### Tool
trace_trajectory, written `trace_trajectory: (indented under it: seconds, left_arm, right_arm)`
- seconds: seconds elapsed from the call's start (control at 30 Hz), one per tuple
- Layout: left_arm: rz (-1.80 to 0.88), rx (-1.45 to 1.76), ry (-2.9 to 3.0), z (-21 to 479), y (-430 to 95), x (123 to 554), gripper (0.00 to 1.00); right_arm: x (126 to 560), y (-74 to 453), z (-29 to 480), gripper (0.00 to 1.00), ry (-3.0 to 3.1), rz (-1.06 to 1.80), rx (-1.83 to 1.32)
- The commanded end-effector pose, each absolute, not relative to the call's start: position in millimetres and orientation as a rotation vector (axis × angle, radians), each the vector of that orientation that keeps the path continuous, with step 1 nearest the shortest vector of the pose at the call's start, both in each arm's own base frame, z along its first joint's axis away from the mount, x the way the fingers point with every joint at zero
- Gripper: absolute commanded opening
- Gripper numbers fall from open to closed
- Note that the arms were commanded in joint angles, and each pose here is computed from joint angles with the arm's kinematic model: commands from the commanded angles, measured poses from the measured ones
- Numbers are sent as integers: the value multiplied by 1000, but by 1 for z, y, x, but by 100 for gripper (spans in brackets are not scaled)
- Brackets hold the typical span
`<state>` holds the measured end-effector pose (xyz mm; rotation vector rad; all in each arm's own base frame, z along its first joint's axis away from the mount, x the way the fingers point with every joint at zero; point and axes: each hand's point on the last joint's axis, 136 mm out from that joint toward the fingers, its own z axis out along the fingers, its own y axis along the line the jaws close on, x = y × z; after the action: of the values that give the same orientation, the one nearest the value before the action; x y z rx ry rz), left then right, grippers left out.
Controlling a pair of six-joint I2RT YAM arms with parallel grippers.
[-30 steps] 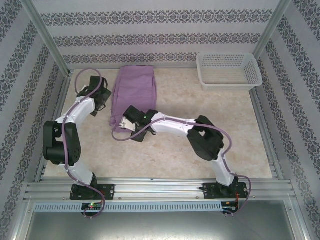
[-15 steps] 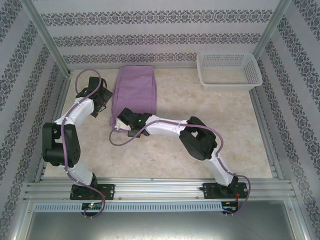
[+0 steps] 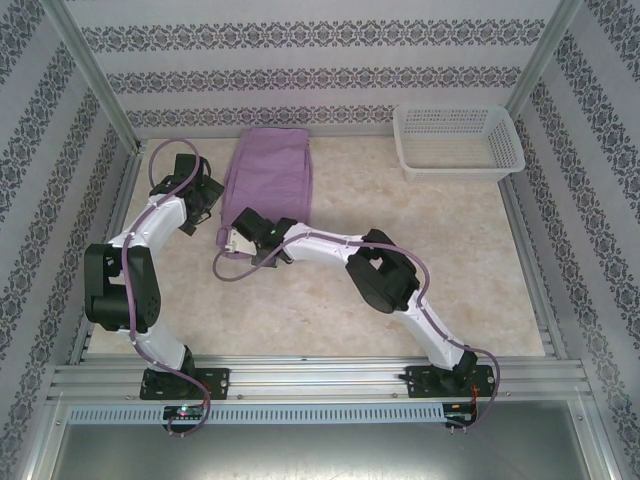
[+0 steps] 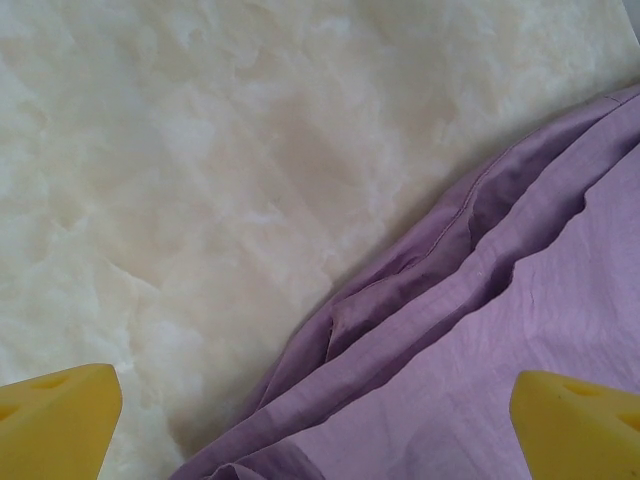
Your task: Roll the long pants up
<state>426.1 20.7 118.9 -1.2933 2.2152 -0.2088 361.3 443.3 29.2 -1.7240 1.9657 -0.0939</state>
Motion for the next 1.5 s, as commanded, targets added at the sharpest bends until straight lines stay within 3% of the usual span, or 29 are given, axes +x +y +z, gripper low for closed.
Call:
trace_trajectory:
  seconds: [0.0,0.2,0.53,1.03,1.47]
  left_arm:
    - [-221,-1292,2194,132,27,420,100]
    - [-258,-1303,2174,140,25,417,100]
    - [-308,-1316,2134,154,23,404,100]
    - [-310,-1320,2130,158,24,402,100]
    - [-331,-1311,2122,164,23,404,100]
  right_arm:
    - [351,435,55,0,2095,76,-1696]
    - [348,435,96,0,2206,294,-1633]
    - [345,436,118,0,2390,640,-1522]
    - [261,440,124,0,2583,984,-1576]
    - [334,433,129,0,2594,1066,-1304]
